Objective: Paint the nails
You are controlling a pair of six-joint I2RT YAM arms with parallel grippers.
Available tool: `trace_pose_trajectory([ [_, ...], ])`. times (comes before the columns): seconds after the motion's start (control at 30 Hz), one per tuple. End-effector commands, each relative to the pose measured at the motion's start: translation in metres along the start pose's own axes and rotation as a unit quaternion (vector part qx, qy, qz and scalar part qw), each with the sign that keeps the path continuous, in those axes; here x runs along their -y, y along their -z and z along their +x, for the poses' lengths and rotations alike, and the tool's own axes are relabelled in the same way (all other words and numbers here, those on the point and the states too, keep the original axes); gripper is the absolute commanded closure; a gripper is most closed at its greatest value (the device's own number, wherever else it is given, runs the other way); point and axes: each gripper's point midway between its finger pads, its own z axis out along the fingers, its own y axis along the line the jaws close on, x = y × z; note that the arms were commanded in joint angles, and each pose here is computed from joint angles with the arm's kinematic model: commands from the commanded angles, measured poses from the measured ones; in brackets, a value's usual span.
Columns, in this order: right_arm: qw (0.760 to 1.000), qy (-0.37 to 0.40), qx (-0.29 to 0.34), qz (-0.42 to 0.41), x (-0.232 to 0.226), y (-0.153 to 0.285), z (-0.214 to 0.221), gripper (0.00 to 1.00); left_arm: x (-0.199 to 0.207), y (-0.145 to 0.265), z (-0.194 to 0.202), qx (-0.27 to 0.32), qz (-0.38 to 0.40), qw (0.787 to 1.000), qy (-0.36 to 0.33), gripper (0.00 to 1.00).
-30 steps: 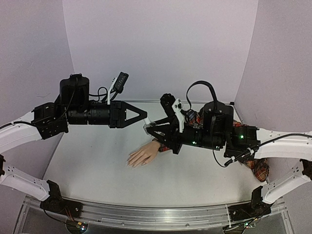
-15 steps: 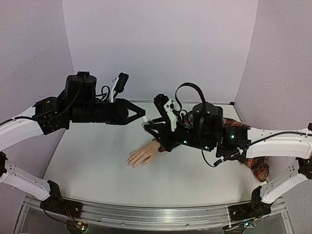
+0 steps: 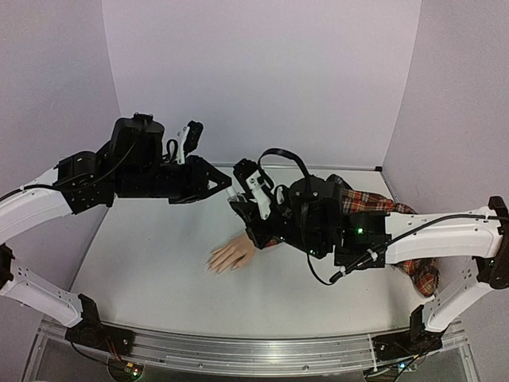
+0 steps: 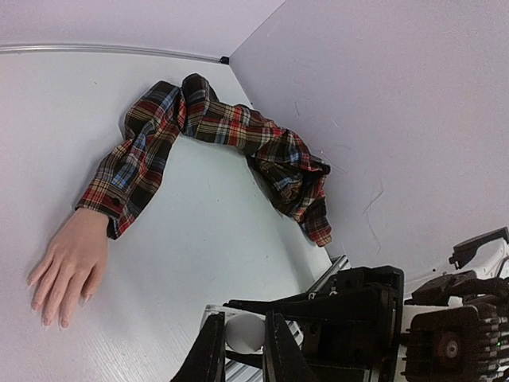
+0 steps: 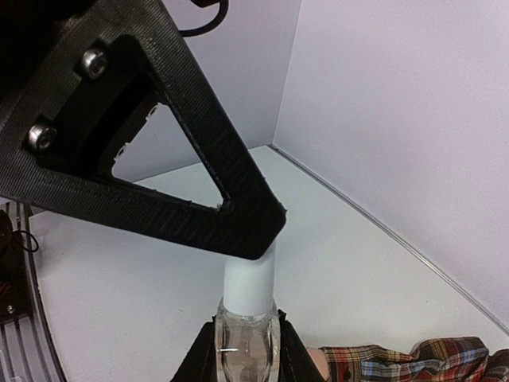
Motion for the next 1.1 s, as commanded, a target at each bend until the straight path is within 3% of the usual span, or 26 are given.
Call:
trace_pose_trajectory([
  [0.0,0.997,0.013,0.015,0.075,0.023,0.003,-0.019,1.00,0.011,0.008,-0.024,0.037,0.004,0.999,0.020,1.00],
  [0.03,0.998,0.013,0.015,0.066,0.020,0.003,-0.018,1.00,0.015,0.007,-0.023,0.034,0.017,0.999,0.017,0.99],
  [0.07,0.999,0.009,0.019,0.049,0.017,0.006,-0.020,1.00,0.021,0.007,-0.022,0.030,0.032,0.999,0.011,0.92],
  [0.13,0.999,-0.009,0.026,-0.015,0.004,0.010,-0.018,1.00,0.031,0.012,-0.023,0.036,0.065,0.997,-0.004,0.59],
  [0.2,0.994,-0.049,0.039,-0.091,-0.004,0.019,-0.020,1.00,0.040,0.021,-0.022,0.050,0.104,0.993,-0.025,0.37],
  [0.27,0.977,-0.099,0.056,-0.178,-0.012,0.033,-0.026,1.00,0.054,0.036,-0.019,0.067,0.161,0.983,-0.054,0.24],
  [0.3,0.967,-0.118,0.067,-0.216,-0.016,0.041,-0.031,1.00,0.058,0.040,-0.017,0.069,0.183,0.979,-0.064,0.22],
  [0.43,0.923,-0.152,0.098,-0.340,-0.032,0.076,-0.054,1.00,0.072,0.045,-0.005,0.057,0.238,0.965,-0.091,0.24],
  [0.6,0.899,-0.163,0.121,-0.387,-0.034,0.095,-0.075,1.00,0.094,0.045,0.009,0.025,0.311,0.943,-0.115,0.33],
  [0.83,0.898,-0.164,0.127,-0.388,-0.032,0.092,-0.083,1.00,0.104,0.047,0.012,0.016,0.338,0.933,-0.124,0.55],
  [1.07,0.914,-0.165,0.132,-0.346,-0.022,0.078,-0.081,1.00,0.102,0.044,0.016,0.004,0.336,0.933,-0.126,0.62],
])
